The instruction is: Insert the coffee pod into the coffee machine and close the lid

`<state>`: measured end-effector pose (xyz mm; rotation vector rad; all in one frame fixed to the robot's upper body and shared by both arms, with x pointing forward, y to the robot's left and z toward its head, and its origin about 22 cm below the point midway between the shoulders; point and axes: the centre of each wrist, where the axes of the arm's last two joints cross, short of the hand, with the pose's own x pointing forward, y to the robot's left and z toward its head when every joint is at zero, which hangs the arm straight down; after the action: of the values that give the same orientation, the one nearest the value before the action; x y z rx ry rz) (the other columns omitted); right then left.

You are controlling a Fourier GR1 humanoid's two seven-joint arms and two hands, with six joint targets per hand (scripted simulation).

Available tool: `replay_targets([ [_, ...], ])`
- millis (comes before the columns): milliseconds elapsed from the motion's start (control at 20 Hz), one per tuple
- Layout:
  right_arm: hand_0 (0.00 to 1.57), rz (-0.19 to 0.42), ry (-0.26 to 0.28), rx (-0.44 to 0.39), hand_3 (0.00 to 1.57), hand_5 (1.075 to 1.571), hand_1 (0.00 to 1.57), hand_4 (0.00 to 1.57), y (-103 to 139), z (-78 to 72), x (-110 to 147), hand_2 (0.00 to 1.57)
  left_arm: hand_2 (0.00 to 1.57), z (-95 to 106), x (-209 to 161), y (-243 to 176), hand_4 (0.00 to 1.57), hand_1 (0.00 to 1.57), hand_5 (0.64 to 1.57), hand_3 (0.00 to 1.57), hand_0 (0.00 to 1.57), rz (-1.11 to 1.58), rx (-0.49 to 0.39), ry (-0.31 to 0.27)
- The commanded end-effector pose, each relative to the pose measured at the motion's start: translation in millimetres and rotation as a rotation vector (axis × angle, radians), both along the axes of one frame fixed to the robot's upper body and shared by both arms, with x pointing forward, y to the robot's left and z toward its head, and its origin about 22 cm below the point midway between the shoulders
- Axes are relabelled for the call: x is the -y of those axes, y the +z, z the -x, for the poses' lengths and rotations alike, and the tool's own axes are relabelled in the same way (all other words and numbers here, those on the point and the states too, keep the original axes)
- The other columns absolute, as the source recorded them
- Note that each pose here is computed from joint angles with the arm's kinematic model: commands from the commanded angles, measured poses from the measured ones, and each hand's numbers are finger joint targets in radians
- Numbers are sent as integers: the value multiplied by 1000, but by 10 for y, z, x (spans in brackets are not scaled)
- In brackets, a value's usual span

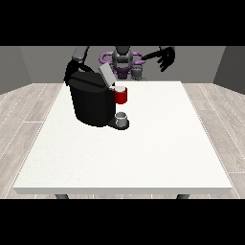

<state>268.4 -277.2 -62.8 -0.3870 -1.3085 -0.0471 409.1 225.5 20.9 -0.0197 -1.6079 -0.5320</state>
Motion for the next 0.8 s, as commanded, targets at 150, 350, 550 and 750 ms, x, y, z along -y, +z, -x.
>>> replay_targets([
  [150,0,-59,102,86,0,1571,0,0,180,-36,-85,0,0,592,-79,-839,323,0,1571,0,0,129,-211,55],
  [350,0,-89,250,83,0,1571,0,0,477,-232,-264,0,0,714,-28,-974,420,0,1571,0,0,139,-290,89],
  [550,0,-20,303,123,0,1571,0,154,640,-290,-72,0,0,790,-72,-983,353,0,1571,0,0,190,-273,95],
  [750,0,25,294,234,0,1571,0,80,856,-472,-163,0,0,698,-50,-730,411,0,1571,0,0,180,-184,90],
])
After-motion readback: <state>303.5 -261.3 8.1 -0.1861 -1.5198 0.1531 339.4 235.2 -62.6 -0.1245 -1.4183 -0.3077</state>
